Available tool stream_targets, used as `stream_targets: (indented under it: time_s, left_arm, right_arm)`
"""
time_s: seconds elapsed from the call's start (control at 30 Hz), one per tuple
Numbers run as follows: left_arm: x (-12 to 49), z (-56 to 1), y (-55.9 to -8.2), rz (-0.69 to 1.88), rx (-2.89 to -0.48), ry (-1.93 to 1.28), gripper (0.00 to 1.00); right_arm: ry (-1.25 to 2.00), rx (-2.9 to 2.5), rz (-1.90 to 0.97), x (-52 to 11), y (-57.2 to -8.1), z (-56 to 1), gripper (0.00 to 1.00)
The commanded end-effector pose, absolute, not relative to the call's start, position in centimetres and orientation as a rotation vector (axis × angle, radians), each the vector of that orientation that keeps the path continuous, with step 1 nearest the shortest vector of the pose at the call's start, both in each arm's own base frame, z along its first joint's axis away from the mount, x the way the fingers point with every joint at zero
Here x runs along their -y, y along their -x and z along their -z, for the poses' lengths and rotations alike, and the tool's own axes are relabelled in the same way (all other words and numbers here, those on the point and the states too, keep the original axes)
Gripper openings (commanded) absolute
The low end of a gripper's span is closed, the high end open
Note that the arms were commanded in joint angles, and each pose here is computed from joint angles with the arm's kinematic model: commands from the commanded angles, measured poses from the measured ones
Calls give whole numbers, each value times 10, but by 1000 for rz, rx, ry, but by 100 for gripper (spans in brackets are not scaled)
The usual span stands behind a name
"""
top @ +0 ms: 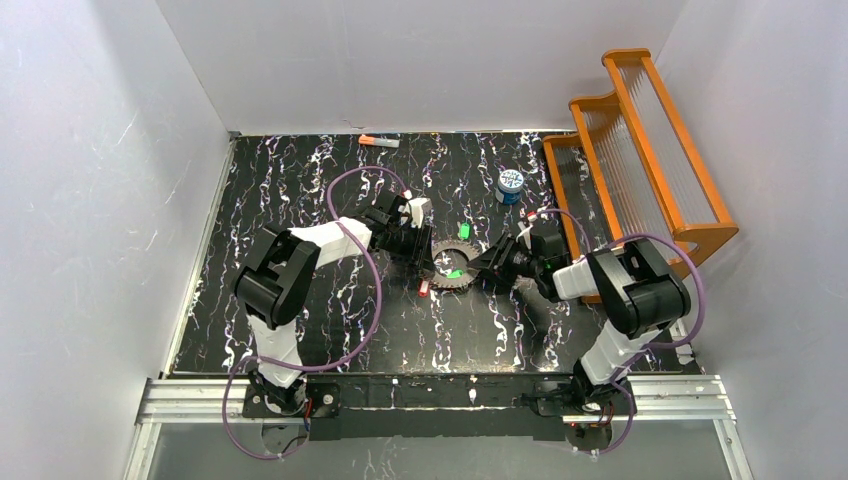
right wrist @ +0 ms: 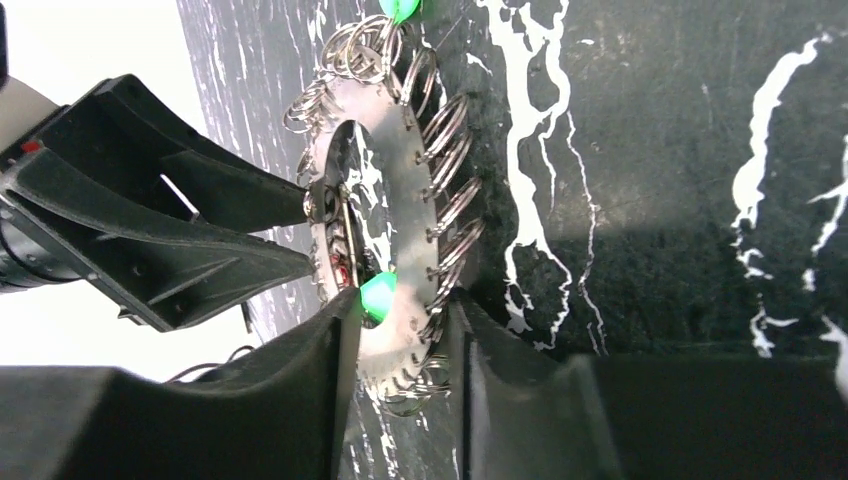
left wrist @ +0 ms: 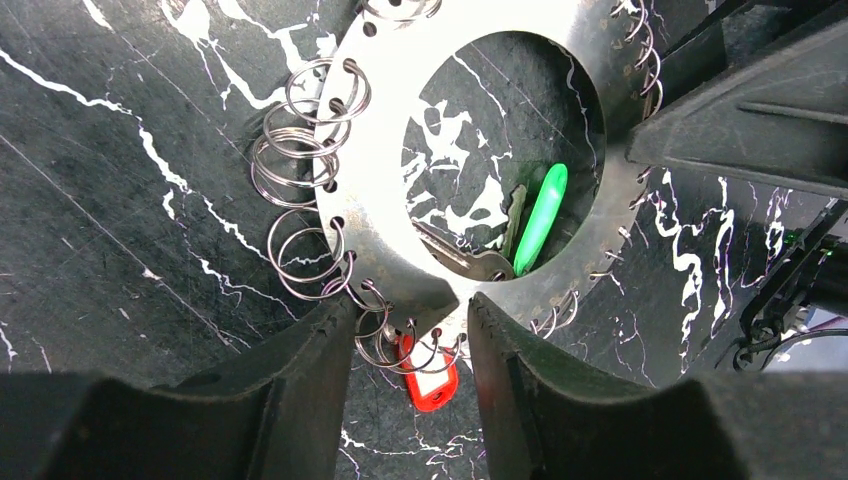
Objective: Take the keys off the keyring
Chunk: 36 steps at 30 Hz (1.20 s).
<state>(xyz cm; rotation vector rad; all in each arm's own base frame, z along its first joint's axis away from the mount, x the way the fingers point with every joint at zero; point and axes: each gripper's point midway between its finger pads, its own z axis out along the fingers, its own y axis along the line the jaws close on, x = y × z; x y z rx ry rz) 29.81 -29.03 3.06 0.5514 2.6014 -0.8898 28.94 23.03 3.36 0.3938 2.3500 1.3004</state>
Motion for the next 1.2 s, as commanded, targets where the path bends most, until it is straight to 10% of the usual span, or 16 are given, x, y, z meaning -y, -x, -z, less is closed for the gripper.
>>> stream_targets:
  time_s: [0.0,0.33,1.17]
  left_arm:
    - [295,-23,-282,947,-2650,-570,43]
    - [278,-72,-302,778,-2489,-619,48]
    - [215,-254,-294,706,-1866,-644,79]
  right_arm:
    - [-390,-2378,-1253,-230,-290,-20,40]
    - [-114,-2191,-1315,-242,-301,-87,2]
    - [796,-1737,-1160,-255,-293,-238,1]
